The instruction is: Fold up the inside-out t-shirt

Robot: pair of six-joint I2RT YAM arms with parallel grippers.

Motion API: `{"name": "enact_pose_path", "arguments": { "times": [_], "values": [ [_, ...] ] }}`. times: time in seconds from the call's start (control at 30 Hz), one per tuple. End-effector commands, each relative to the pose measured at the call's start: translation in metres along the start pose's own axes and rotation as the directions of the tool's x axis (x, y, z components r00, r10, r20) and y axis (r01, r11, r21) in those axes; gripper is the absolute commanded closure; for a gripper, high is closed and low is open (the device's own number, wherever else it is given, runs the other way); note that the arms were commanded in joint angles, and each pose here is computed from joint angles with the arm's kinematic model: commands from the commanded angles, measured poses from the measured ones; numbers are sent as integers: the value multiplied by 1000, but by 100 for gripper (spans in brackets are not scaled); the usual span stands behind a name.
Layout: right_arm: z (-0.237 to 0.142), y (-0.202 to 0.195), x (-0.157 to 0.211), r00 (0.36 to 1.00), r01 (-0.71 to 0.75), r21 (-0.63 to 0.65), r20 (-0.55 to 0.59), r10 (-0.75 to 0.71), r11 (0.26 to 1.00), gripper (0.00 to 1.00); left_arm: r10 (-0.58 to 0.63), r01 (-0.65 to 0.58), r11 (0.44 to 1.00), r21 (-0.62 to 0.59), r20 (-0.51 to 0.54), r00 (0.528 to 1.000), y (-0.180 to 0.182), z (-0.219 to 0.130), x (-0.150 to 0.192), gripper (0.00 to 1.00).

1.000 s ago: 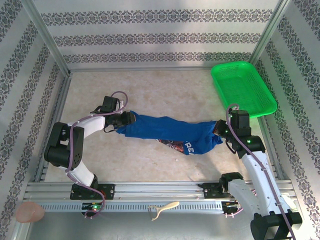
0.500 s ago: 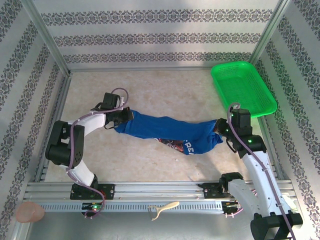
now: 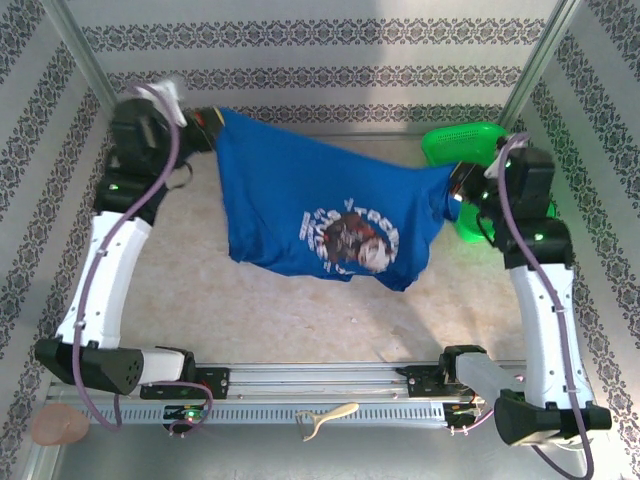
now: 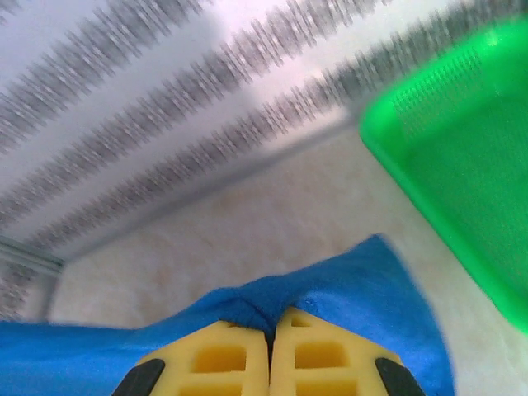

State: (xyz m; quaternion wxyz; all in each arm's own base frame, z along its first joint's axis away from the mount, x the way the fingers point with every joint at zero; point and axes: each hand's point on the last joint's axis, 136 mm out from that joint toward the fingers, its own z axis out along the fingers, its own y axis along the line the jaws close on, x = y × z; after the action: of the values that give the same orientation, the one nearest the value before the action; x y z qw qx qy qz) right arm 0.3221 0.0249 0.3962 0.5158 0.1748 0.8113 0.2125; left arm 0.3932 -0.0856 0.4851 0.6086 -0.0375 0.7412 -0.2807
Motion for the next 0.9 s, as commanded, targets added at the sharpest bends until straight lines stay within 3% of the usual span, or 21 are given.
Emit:
{"name": "enact_pose_path", "arguments": {
  "times": [0.0,0.17,0.33,0.4,0.5,0.63,0.77,0.87],
  "values": [
    [-39,44,-55,993,8,-132,118,8,991,100,4,-4,1000,-4,128,992,-19,-32,-58,100],
    [-112,93,-104,961,37,-281,272,42,959,100,11,-33,997,70,304,953,-65,-87,-125,100],
    [-209,127,-127,879,130,-350,473,55,928,100,16,-59,995,85,439,898,-92,-147,-154,100],
    [-224,134,-132,862,153,-360,504,54,920,100,27,-51,998,41,458,888,-86,-153,-157,100],
    [-194,132,-130,900,138,-366,434,38,920,100,32,-22,999,-33,388,921,-60,-124,-143,100],
    [-102,97,-117,959,57,-274,284,24,960,100,-97,110,992,-68,173,980,3,-33,-92,100],
    [-28,72,-106,989,-18,-217,142,50,976,100,-325,321,945,-64,-69,943,61,49,-40,100],
    [-22,79,-115,987,-40,-250,141,77,967,100,-348,347,937,-25,-91,933,55,66,-47,100]
  ]
}}
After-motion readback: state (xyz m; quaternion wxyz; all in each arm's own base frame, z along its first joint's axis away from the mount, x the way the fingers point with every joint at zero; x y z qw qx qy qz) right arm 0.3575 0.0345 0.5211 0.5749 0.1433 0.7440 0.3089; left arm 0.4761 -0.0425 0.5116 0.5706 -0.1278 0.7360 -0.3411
